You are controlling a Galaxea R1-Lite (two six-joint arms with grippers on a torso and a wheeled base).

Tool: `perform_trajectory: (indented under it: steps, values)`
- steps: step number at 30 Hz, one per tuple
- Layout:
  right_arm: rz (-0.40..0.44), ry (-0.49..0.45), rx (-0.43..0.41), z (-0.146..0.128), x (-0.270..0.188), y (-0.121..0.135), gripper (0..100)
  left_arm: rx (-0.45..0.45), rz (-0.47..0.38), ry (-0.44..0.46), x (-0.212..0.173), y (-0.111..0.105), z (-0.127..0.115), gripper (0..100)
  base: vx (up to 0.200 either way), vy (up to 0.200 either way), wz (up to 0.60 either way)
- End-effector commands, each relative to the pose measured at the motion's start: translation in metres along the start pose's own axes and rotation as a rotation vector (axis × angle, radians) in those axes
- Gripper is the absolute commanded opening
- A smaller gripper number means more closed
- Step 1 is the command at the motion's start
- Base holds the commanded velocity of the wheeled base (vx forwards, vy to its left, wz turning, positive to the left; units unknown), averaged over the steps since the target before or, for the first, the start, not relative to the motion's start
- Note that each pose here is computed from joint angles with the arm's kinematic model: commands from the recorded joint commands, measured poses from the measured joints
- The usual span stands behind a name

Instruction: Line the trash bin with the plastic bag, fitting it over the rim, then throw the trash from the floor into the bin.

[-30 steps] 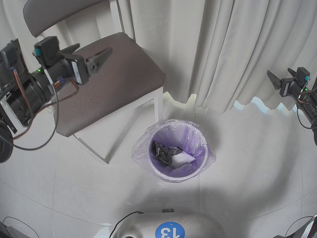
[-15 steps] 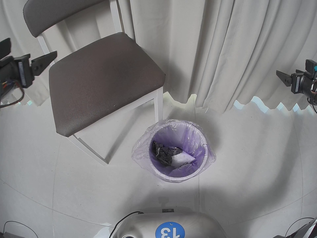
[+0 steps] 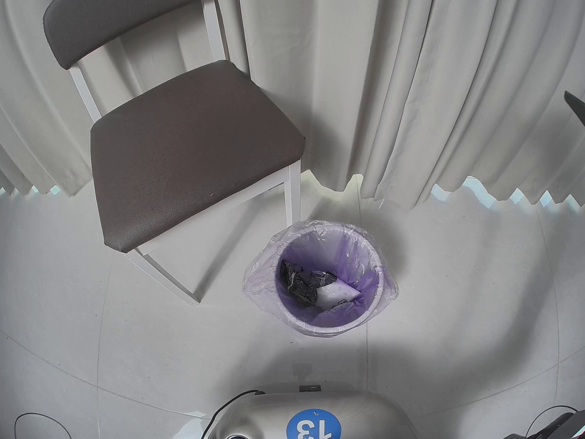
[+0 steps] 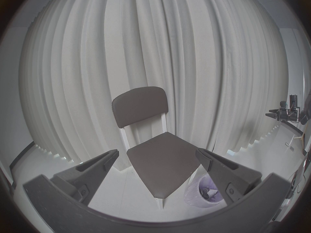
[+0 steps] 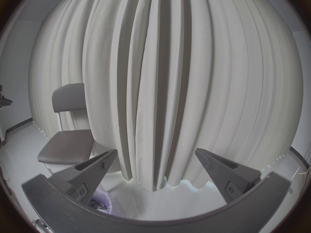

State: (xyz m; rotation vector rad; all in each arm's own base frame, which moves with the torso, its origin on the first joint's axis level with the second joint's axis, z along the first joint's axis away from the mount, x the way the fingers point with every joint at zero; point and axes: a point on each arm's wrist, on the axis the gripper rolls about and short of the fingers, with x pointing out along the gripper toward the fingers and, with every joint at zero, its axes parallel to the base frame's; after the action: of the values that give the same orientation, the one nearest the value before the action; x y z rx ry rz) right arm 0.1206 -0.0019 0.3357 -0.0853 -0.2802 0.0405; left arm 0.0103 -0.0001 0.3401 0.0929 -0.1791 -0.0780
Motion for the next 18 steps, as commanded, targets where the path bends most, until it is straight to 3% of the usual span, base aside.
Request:
perform_trajectory:
  steps: [1,18]
  values:
    - [0.005,-0.126,0.002,0.009,-0.074,0.006,100,-0.008,0.012,-0.085,-0.057,0.003,-0.002,100,0.0,0.0,0.0]
    - [0.072,-0.089,0.039,-0.06,-0.234,0.019,100,-0.009,0.009,-0.073,-0.174,0.008,-0.028,100,0.0,0.0,0.0]
